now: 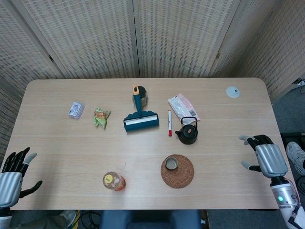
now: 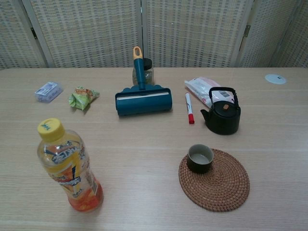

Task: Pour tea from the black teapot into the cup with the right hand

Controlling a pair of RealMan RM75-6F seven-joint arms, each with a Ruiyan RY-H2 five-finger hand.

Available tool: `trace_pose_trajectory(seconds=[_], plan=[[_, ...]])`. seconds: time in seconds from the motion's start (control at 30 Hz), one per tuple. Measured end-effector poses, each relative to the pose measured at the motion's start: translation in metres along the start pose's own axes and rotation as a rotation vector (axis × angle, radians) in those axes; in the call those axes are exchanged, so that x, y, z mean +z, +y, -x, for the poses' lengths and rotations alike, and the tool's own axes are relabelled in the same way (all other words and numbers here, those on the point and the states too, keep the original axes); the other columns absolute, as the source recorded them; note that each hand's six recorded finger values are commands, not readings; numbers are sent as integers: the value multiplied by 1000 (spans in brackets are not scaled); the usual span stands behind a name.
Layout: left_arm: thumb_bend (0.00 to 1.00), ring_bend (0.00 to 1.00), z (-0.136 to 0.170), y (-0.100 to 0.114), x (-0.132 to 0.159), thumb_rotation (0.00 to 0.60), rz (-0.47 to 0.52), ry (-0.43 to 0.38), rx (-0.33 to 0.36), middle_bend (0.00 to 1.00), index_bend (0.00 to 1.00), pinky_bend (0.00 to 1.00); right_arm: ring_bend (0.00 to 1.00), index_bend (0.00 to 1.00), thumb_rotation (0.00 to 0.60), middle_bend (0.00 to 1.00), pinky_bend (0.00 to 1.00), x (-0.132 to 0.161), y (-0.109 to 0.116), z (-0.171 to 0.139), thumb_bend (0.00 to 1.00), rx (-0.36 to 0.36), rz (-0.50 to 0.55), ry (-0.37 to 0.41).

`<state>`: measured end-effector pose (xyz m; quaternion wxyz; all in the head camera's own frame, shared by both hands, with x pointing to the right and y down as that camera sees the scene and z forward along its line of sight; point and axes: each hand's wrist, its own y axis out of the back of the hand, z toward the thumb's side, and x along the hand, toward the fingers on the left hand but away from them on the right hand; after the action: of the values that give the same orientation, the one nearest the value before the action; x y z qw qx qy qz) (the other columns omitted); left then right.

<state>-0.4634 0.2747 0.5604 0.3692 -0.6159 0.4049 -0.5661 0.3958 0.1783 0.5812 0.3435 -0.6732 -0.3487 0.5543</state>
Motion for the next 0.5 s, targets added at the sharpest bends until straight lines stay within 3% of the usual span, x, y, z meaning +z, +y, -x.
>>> trace_pose_trajectory(seconds=[0.2,0.5], plan=[[183,80,1,-1,-2,600,-2,7,-3,38,148,14,182,269,600,356,223,29,1,41,0,57,-23,55],[184,80,2,-3,-4,600,-5,15,-10,39,149,14,80,203,600,253,120,72,-8,93,0,149,-40,113]])
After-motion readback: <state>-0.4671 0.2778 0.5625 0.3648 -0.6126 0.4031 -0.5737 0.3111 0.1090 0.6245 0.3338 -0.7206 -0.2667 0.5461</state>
